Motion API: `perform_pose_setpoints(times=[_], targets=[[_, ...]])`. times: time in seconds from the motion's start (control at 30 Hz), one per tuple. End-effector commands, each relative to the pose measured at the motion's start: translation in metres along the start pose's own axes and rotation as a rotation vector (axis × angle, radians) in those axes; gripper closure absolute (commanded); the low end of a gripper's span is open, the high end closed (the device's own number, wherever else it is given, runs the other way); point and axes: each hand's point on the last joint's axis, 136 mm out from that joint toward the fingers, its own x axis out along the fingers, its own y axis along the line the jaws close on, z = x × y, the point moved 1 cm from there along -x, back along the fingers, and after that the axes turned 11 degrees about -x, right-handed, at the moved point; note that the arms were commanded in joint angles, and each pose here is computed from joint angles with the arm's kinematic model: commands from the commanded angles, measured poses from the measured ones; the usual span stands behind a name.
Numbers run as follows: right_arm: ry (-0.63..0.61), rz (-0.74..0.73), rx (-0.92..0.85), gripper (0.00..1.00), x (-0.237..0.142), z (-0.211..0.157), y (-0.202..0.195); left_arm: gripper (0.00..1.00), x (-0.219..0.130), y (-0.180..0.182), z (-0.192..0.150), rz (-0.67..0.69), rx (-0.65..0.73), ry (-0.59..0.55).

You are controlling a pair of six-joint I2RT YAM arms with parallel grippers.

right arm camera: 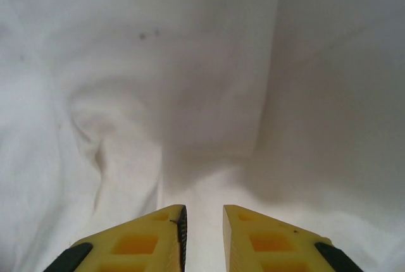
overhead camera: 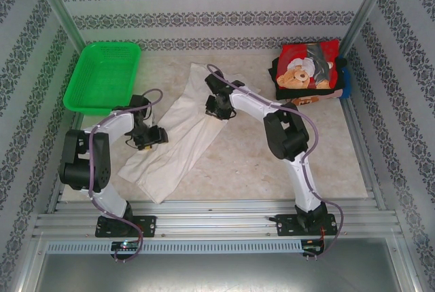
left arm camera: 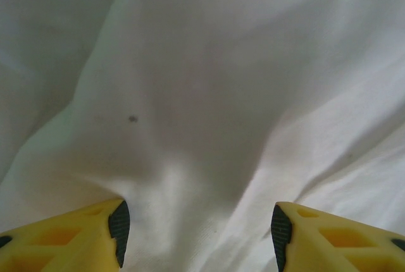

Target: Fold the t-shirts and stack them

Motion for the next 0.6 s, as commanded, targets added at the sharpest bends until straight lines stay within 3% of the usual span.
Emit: perform_pose_setpoints(times=[0.0,0.27,0.57], targets=[[0.031,-0.123,0.061,0.74,0.015,0.001,-0.028,0.39,0.010,0.006,-0.007,0.010,-0.006,0.025],[0.026,-0.138,0.198,0.69,0.027,0.038,-0.061,0.40,0.025,-0.008,-0.029,-0.005,-0.015,0.102],[-0.029,-0.044,0.331,0.66,0.034,0.108,-0.099,0.41,0.043,-0.063,-0.056,-0.096,0.016,0.208]])
